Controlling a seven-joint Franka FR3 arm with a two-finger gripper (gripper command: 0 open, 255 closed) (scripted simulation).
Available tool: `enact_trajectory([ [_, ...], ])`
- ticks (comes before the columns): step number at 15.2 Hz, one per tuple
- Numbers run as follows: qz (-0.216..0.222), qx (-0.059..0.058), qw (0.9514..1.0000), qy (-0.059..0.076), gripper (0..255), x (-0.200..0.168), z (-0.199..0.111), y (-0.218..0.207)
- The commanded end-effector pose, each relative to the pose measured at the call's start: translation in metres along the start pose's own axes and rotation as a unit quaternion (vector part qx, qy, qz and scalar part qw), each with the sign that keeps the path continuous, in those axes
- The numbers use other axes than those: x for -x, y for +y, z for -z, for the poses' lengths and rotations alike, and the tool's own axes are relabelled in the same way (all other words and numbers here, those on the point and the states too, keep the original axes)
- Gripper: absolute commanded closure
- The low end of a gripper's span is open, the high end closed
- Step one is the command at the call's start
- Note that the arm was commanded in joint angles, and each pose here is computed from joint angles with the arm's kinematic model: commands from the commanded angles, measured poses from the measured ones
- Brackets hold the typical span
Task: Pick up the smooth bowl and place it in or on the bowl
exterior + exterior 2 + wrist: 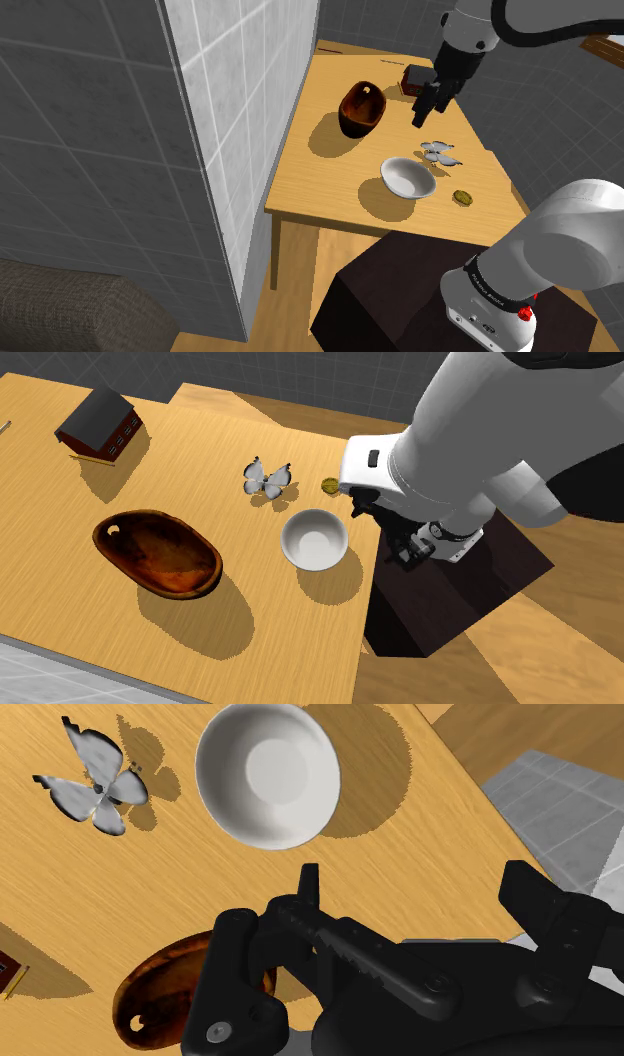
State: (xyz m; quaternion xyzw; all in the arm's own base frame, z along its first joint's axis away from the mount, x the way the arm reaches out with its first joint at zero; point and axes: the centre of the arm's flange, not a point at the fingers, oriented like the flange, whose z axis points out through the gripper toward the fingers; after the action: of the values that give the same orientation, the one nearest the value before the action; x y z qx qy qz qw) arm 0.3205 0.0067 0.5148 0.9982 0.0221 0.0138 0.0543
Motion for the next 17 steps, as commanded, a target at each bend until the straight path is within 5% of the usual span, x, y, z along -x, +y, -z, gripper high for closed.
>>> enact_trajectory([
  [1, 0.001, 0.019, 0.9998, 0.003, 0, 0.0, -0.025, -0.009],
  [9, 0.002, 0.095, 0.9954, 0.012, 0, 0.002, -0.134, -0.034],
  [17, 0.004, 0.17, 0.9852, 0.021, 0, 0.001, -0.244, -0.043],
])
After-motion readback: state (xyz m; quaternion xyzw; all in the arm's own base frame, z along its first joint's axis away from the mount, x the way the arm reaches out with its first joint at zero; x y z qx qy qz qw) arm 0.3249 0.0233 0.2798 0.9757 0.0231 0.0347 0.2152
